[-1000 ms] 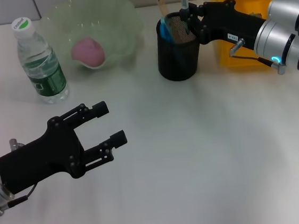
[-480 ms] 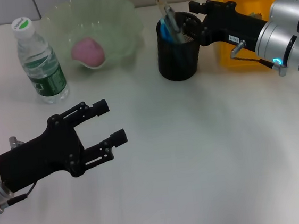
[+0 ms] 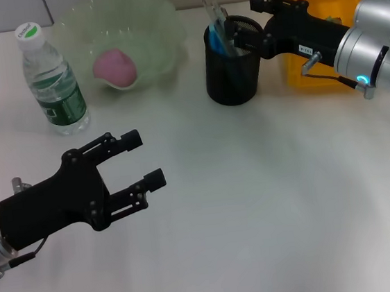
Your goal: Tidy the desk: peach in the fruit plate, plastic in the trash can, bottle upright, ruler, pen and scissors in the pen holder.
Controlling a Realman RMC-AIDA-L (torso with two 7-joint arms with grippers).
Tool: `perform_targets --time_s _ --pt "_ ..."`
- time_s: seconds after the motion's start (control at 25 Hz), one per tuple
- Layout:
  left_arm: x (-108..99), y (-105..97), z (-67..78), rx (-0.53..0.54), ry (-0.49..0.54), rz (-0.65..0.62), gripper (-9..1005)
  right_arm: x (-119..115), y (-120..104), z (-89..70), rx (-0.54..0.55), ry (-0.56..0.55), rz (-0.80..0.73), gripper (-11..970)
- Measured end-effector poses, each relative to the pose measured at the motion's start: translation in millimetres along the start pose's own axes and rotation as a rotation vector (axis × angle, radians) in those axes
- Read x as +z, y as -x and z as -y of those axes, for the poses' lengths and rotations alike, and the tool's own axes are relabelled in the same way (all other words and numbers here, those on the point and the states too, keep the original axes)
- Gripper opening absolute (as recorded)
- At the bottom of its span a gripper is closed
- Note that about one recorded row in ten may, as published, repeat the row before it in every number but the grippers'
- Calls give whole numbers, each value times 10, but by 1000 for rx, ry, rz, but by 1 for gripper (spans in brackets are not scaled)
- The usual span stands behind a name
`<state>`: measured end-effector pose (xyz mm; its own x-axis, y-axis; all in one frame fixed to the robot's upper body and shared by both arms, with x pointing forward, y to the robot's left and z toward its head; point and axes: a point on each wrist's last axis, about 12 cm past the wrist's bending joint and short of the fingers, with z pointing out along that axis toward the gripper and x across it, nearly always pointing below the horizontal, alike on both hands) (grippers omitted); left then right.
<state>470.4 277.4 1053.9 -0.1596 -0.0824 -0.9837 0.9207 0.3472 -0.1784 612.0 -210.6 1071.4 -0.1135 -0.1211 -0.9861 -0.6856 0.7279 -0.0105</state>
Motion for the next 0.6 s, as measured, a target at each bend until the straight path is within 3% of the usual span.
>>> perform_targets --time_s 0.16,0.36,0.6 --pt "1 -1 1 -1 -1 -1 754 -23 -6 -4 9 1 11 675" --pt "2 -3 3 -1 -3 -2 754 -39 -12 1 12 -3 14 831" --pt "3 -4 5 -1 -5 -3 754 -47 -17 2 15 -4 15 829"
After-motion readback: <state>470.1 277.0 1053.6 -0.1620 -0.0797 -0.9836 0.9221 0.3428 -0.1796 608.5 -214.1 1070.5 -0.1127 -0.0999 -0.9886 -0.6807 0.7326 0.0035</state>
